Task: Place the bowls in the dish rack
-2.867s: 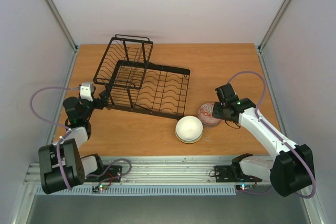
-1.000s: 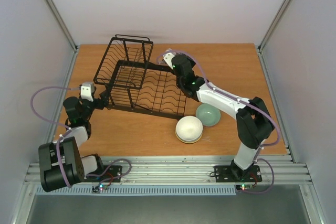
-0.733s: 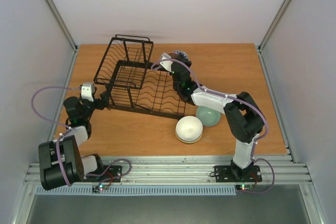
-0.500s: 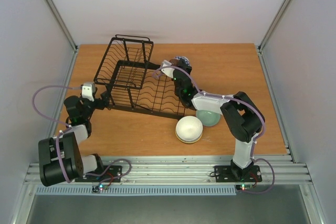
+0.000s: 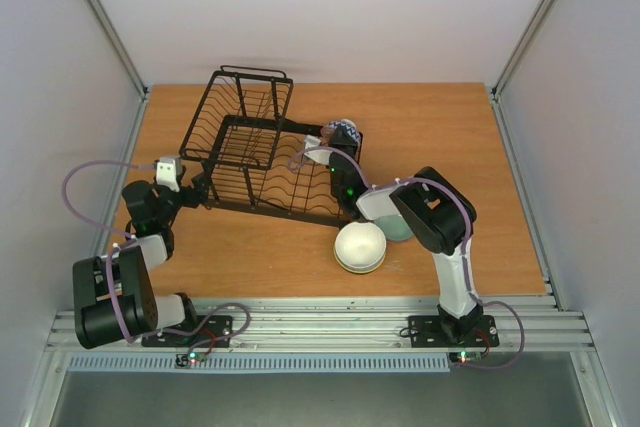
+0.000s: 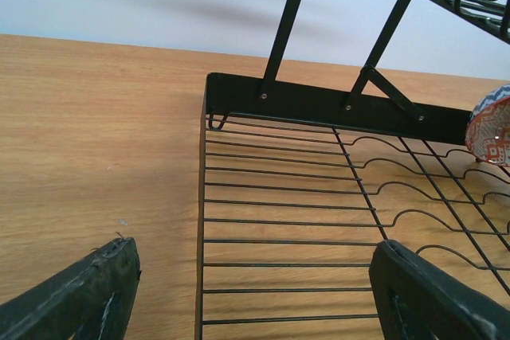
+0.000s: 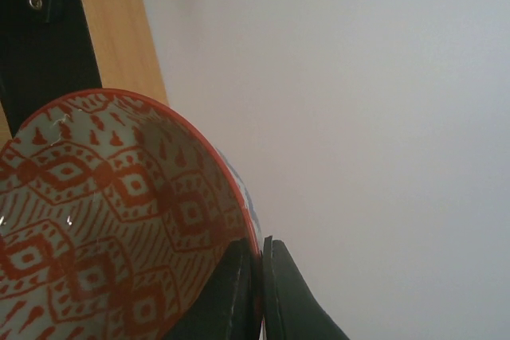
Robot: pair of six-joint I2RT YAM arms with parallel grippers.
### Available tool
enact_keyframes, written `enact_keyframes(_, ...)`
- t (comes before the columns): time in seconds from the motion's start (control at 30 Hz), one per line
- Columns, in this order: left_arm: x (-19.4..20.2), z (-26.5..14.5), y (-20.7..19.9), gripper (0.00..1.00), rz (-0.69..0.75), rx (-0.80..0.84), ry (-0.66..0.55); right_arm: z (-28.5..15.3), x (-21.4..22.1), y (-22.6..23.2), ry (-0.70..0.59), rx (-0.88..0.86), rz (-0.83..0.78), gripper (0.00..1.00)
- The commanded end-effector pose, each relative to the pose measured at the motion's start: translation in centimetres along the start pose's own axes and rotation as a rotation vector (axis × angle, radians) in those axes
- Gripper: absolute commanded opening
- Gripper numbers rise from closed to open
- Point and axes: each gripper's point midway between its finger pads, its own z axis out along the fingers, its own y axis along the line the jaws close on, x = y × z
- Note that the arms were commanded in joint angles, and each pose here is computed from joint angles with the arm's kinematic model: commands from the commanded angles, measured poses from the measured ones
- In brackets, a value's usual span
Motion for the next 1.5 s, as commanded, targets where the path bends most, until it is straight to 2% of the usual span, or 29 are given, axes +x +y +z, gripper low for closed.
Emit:
enact_keyframes(0.0, -2.3, 0.1, -0.8, 0.80, 0.089, 0.036, -0.070, -0.3, -0.9, -2.6, -0.043, 0.156, 0.009, 0.01)
enact_keyframes(0.37, -2.3, 0.2, -0.9, 0.80, 0.090, 0.046, -0.070, -0.5, -2.1, -0.1, -0.085, 0.164, -0.070, 0.01)
enact_keyframes(0.8, -2.3, 0.4, -0.8, 0.80, 0.086, 0.046, -0.064, -1.4, -2.5, 1.8, -0.088, 0.133, -0.078, 0.02)
enact_keyframes(0.83, -2.3, 0.4, -0.8, 0.80, 0.087, 0.048, -0.065, -1.3, -2.4, 1.9, -0.080, 0.124, -0.073, 0.05)
enact_keyframes(0.87, -2.3, 0.4, -0.9, 0.80, 0.087, 0.048, -0.065, -1.3, -2.3, 1.8, -0.069, 0.123, -0.061, 0.12)
enact_keyframes(0.93, -2.3, 0.3, -0.9, 0.80, 0.088, 0.048, -0.068, -1.2, -2.1, 1.6, -0.047, 0.120, -0.045, 0.40)
enact_keyframes(1.0, -2.4, 0.3, -1.0, 0.80, 0.091, 0.050, -0.070, -1.2, -1.9, 1.3, -0.036, 0.119, -0.030, 0.58)
enact_keyframes(1.07, -2.3, 0.3, -1.0, 0.80, 0.089, 0.051, -0.067, -1.3, -1.9, 0.8, -0.029, 0.121, -0.005, 0.71)
enact_keyframes(1.17, -2.3, 0.3, -1.0, 0.80, 0.089, 0.049, -0.068, -1.7, -2.1, -0.3, -0.024, 0.128, 0.037, 0.80)
enact_keyframes(1.33, -2.4, 0.2, -1.0, 0.80, 0.090, 0.052, -0.069, -2.5, -2.7, -1.9, -0.027, 0.093, 0.107, 0.88)
enact_keyframes(1.47, -2.3, 0.2, -1.0, 0.81, 0.088, 0.050, -0.068, -3.4, -2.8, -4.8, -0.024, 0.114, 0.184, 0.90)
